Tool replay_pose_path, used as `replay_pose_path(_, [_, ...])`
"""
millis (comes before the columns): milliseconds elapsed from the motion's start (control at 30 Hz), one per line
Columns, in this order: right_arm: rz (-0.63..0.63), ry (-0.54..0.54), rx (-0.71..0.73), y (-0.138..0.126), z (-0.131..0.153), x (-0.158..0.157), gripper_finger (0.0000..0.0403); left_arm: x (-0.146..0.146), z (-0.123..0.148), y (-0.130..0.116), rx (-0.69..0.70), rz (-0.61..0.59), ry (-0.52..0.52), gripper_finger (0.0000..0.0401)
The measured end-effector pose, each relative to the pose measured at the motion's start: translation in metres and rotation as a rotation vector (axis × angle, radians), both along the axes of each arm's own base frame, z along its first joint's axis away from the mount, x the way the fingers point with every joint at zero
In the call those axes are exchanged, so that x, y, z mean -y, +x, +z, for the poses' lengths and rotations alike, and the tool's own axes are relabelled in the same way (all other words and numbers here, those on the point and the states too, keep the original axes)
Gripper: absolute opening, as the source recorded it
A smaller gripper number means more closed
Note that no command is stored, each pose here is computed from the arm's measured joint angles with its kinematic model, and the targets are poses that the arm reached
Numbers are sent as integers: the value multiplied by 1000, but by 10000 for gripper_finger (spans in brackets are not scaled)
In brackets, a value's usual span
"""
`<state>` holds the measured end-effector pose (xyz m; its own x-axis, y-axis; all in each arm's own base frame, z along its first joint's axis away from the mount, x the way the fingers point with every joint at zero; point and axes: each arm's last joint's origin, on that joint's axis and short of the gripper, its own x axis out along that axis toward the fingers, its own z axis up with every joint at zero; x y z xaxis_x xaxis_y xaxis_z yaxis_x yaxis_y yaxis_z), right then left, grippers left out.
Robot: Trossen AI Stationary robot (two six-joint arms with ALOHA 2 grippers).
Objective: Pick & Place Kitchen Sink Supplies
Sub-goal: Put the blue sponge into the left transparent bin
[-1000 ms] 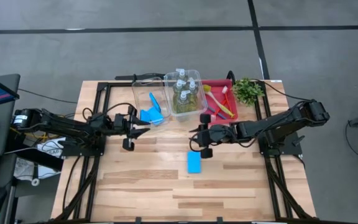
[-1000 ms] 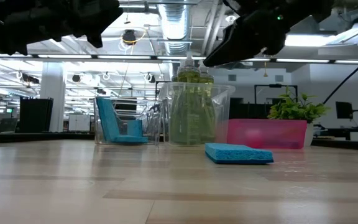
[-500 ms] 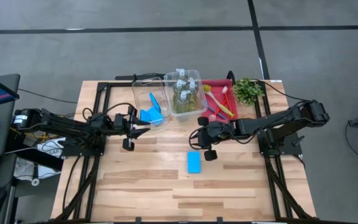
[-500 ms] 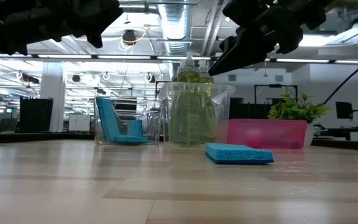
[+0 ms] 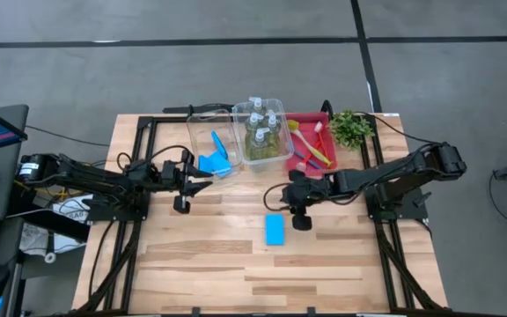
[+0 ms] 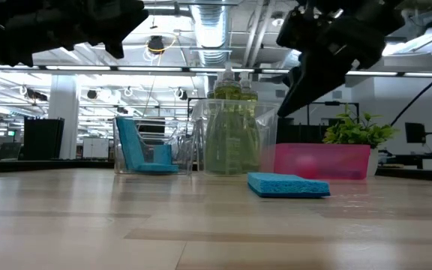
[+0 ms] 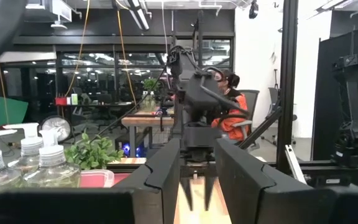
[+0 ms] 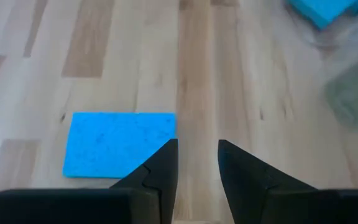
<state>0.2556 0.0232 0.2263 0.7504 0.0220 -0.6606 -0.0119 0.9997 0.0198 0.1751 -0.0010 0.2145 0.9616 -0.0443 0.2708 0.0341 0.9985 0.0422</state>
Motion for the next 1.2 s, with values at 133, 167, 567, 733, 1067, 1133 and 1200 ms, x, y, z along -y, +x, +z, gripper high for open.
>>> replay_pose_path(133, [22, -19, 34, 2, 2, -1, 107, 0, 0, 0, 1, 6, 20, 104])
replay_pose_path(167, [29, -28, 44, 3, 3, -1, 107, 0, 0, 0, 1, 6, 21, 104])
replay_pose_path(567, [115, 4, -58, 21, -29, -5, 107, 0, 0, 0, 2, 7, 23, 104])
replay_pose_path(733, [158, 14, -159, 39, -72, -3, 107, 0, 0, 0, 3, 7, 23, 104])
replay_pose_path(1067, [216, 193, -246, 65, -102, 17, 107, 0, 0, 0, 3, 7, 23, 104])
replay_pose_path(1133, [221, 207, -233, 67, -100, 20, 107, 0, 0, 0, 3, 7, 23, 104])
replay_pose_path(1200, [218, 207, -229, 68, -99, 21, 107, 0, 0, 0, 3, 7, 23, 104])
